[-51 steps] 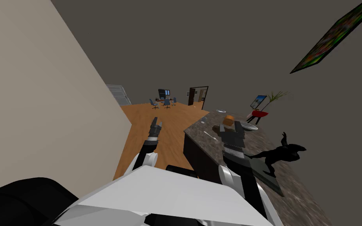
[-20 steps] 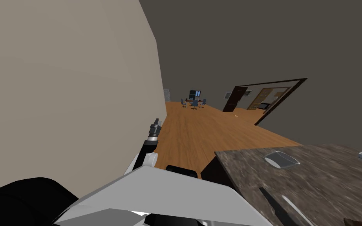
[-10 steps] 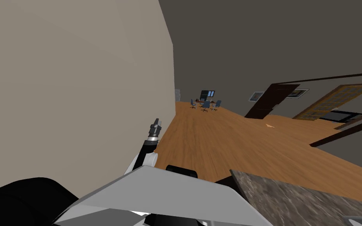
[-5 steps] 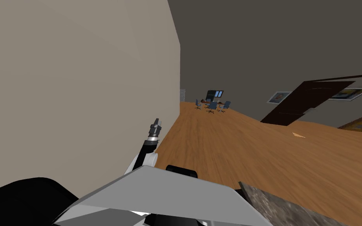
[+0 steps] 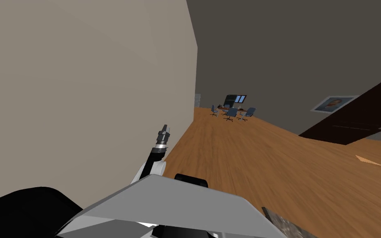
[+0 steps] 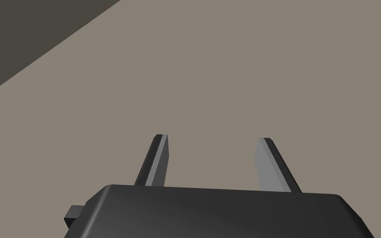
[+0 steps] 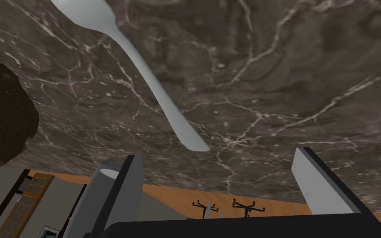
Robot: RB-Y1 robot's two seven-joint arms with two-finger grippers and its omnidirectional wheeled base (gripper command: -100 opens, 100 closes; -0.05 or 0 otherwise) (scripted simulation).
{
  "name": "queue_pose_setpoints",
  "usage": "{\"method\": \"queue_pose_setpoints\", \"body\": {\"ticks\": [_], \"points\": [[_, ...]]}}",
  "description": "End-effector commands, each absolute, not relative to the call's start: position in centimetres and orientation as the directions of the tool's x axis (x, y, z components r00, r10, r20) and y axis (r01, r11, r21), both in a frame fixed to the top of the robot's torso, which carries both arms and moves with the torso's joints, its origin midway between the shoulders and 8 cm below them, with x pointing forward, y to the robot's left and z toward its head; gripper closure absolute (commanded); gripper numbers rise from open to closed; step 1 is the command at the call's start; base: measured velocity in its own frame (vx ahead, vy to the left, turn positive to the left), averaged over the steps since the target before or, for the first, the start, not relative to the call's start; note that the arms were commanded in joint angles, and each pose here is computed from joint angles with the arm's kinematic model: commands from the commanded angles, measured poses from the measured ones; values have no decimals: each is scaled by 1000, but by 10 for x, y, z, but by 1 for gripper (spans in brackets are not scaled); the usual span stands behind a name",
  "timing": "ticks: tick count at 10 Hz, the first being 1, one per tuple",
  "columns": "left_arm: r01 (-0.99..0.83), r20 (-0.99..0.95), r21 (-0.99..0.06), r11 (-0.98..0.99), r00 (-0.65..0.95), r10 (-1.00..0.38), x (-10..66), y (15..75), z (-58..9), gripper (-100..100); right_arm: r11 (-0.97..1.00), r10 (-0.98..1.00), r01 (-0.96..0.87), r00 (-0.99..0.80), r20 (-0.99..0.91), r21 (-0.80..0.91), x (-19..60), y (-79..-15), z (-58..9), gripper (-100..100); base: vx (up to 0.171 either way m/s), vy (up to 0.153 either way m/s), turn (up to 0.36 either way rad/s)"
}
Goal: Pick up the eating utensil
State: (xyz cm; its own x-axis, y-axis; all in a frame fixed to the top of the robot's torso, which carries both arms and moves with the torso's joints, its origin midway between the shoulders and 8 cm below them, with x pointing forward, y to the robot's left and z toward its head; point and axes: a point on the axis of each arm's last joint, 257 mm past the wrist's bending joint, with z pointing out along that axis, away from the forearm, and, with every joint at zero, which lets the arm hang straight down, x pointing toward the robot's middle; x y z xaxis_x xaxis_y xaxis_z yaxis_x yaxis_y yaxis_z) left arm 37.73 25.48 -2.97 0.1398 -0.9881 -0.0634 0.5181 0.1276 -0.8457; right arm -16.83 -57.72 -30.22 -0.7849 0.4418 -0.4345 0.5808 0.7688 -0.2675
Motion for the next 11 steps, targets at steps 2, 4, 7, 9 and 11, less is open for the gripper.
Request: {"method": "queue_pose_setpoints", "body": {"ticks": [2, 4, 7, 9, 11], "points": [[518, -63, -846, 128, 140, -988, 377, 255, -30, 0, 790, 409, 513, -849, -334, -335, -200, -580, -300, -100, -28, -18, 146], [518, -63, -846, 128, 140, -988, 377, 255, -30, 0, 808, 387, 467, -880, -275, -358, -212, -579, -300, -100, -40, -12, 140], [518, -63, -846, 128, 140, -988, 377, 255, -30, 0, 845, 348, 397, -917, -194, -359, -219, -571, -310, -100, -66, -14, 78], [518, -63, -846, 128, 140, -988, 377, 255, -30, 0, 848, 345, 393, -919, -192, -355, -218, -572, -312, -100, -62, -12, -7], [518, -63, -846, 128, 140, -988, 377, 255, -30, 0, 846, 351, 397, -917, -189, -355, -220, -572, -319, -100, -6, -5, 21]]}}
